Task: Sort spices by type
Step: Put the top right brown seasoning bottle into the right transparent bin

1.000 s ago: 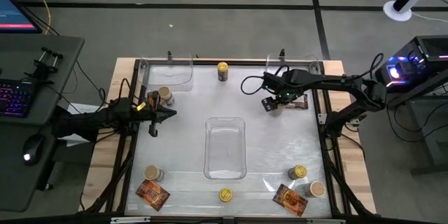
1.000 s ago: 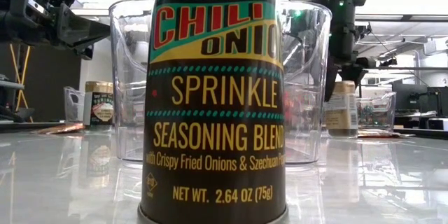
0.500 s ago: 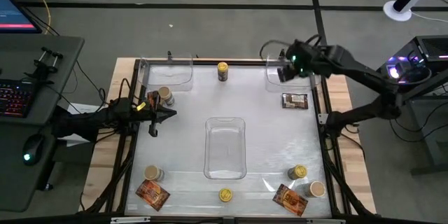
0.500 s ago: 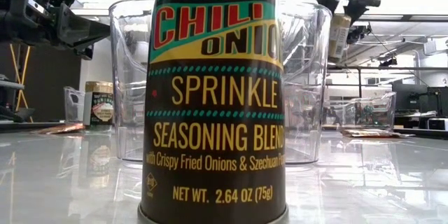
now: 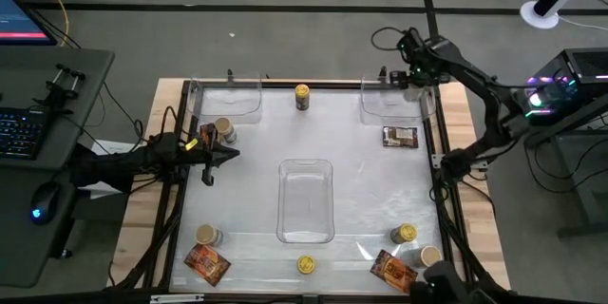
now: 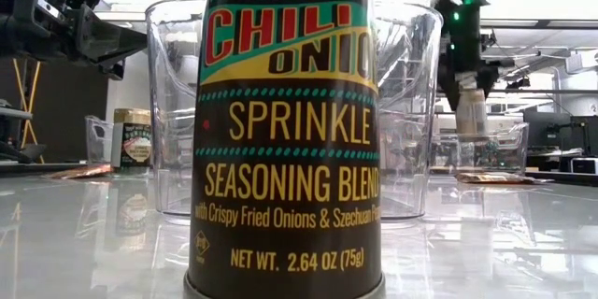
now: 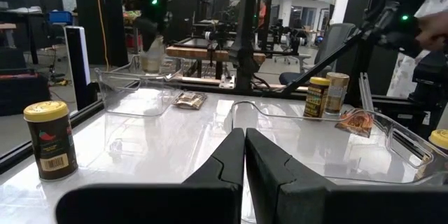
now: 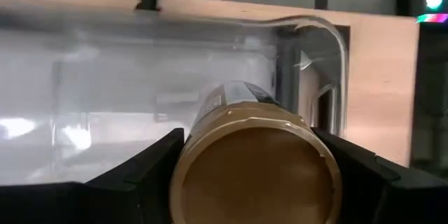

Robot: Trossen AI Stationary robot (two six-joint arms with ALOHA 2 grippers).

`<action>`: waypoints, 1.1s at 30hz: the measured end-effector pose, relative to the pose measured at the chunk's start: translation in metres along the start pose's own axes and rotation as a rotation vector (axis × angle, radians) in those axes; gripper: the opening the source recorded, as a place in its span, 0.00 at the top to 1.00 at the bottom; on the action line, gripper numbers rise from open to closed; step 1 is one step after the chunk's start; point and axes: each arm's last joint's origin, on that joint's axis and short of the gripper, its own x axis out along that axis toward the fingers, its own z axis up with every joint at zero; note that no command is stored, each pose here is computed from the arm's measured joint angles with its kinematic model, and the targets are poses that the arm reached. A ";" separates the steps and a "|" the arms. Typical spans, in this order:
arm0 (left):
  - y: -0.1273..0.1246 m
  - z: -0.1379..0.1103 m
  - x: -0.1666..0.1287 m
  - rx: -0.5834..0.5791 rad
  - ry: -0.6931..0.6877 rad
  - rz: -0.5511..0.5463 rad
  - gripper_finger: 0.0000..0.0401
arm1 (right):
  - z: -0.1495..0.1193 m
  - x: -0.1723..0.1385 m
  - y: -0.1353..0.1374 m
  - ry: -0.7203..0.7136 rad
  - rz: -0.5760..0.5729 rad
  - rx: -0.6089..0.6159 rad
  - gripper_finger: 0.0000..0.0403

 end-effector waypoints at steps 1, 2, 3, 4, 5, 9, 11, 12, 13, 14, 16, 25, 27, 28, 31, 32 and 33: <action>0.000 0.000 0.000 0.000 0.000 0.000 0.99 | 0.003 0.002 0.001 -0.019 -0.002 0.015 0.34; 0.000 0.000 0.000 0.000 0.000 0.000 0.99 | 0.007 0.002 0.001 -0.049 0.000 0.027 0.34; 0.000 0.000 0.000 0.000 0.000 0.000 0.99 | 0.011 0.002 0.002 -0.072 0.017 0.045 0.34; 0.000 0.000 0.000 0.000 0.000 0.000 0.99 | 0.013 0.004 0.002 -0.075 0.027 0.054 0.34; 0.000 0.000 0.000 0.000 0.000 0.000 0.99 | 0.014 0.007 0.003 -0.068 0.026 0.063 0.34; 0.000 0.000 0.000 0.000 0.000 0.000 0.99 | 0.015 0.023 0.005 0.012 0.000 0.115 0.34; 0.000 0.000 0.000 0.000 0.000 0.000 0.99 | 0.016 0.031 0.008 0.021 -0.031 0.114 0.34; 0.000 0.000 0.000 0.000 0.000 0.000 0.99 | 0.017 0.034 0.009 0.025 -0.047 0.115 0.34; 0.000 0.000 0.000 0.000 0.000 0.000 0.99 | 0.017 0.037 0.011 0.022 -0.062 0.119 0.34; 0.000 0.000 0.000 0.000 0.000 0.000 0.99 | 0.018 0.038 0.011 0.012 -0.076 0.125 0.34; 0.000 0.000 0.000 0.000 0.000 0.000 0.99 | 0.020 0.042 0.013 0.004 -0.086 0.125 0.34; 0.000 0.000 0.000 0.000 0.000 0.000 0.99 | 0.023 0.055 0.016 0.021 -0.126 0.143 0.34; 0.000 0.000 0.000 0.000 0.000 0.000 0.99 | 0.023 0.055 0.016 0.011 -0.122 0.149 0.34; 0.000 0.000 0.000 0.000 0.000 0.000 0.99 | 0.023 0.055 0.016 0.010 -0.122 0.149 0.33; 0.000 0.000 0.000 0.000 0.000 0.000 0.99 | 0.023 0.055 0.016 0.011 -0.123 0.150 0.23; 0.000 0.000 0.000 0.000 0.000 0.000 0.99 | 0.023 0.055 0.016 0.010 -0.123 0.150 0.20; 0.000 0.000 0.000 0.000 0.000 0.000 0.99 | 0.023 0.055 0.016 0.011 -0.124 0.149 0.17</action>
